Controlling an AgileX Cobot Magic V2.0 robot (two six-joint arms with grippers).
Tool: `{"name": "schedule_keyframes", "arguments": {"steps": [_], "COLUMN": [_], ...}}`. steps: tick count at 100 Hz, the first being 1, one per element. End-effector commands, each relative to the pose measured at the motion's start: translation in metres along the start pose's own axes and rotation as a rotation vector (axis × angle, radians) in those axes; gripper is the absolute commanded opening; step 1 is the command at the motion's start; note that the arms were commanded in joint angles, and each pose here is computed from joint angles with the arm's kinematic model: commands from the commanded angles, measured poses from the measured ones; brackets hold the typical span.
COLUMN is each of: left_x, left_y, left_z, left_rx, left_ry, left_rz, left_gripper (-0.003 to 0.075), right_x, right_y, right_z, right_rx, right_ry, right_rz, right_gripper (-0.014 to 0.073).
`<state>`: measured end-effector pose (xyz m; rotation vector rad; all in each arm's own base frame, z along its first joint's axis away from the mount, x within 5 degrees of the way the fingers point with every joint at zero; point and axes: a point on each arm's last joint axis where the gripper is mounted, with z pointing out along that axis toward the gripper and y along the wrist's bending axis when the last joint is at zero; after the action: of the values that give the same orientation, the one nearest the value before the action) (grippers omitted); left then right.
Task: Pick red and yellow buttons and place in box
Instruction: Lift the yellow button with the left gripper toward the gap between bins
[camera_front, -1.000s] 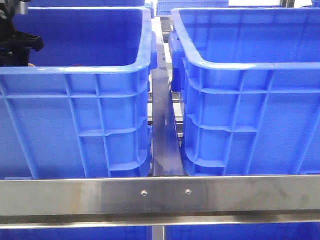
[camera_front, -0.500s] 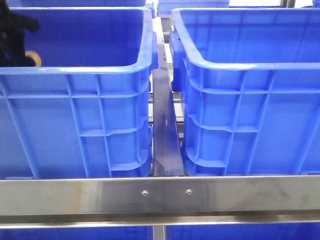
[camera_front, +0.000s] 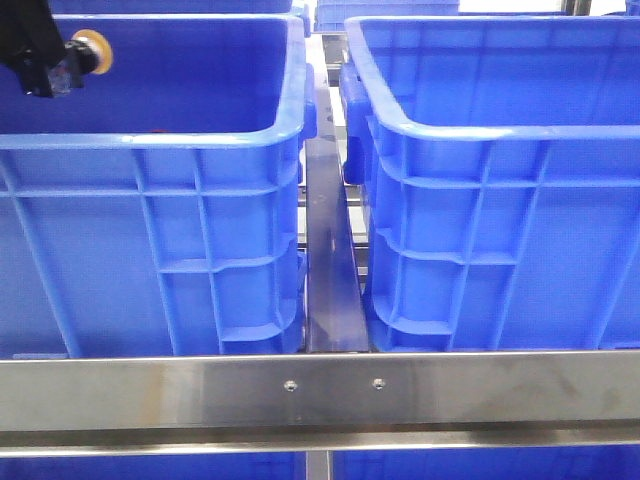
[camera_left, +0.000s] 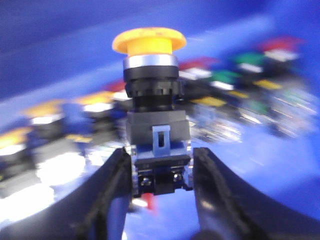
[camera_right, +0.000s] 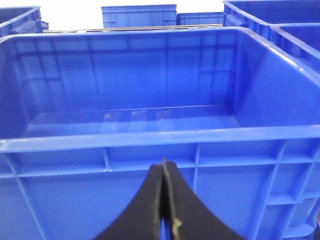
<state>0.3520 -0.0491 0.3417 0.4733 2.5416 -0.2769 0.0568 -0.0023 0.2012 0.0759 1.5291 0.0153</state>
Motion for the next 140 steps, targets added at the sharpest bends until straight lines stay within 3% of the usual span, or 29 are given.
{"name": "schedule_keyframes", "arguments": {"steps": [1, 33, 49, 80, 99, 127, 140], "left_x": [-0.004, 0.007, 0.006, 0.011, 0.017, 0.018, 0.018], "left_y": [-0.019, -0.056, -0.072, -0.136, -0.163, -0.168, -0.168], "left_z": [-0.032, -0.048, -0.048, -0.044, -0.044, -0.045, -0.045], "left_rx": [0.090, 0.462, 0.502, 0.623, 0.677, 0.689, 0.693], "left_ry": [-0.120, -0.092, -0.090, -0.045, -0.024, -0.021, -0.022], "left_rz": [0.055, 0.148, 0.181, 0.365, 0.430, 0.438, 0.436], "left_gripper": [0.0227, 0.0227, 0.0227, 0.0227, 0.0227, 0.0227, 0.0227], "right_x": [-0.014, -0.014, -0.014, -0.014, -0.015, -0.032, -0.045], "right_y": [0.001, 0.001, 0.001, 0.001, 0.001, 0.002, 0.001], "right_z": [-0.003, -0.003, -0.003, -0.003, -0.003, -0.006, -0.009], "right_rx": [-0.005, -0.005, -0.005, -0.005, -0.006, -0.002, 0.019], "right_ry": [-0.118, -0.118, -0.118, -0.118, -0.131, -0.129, 0.016], "right_rz": [-0.014, -0.014, -0.014, -0.014, -0.014, -0.007, -0.005], "right_gripper": [-0.0069, -0.0069, -0.0069, -0.0069, -0.0069, -0.0069, -0.0069]}}
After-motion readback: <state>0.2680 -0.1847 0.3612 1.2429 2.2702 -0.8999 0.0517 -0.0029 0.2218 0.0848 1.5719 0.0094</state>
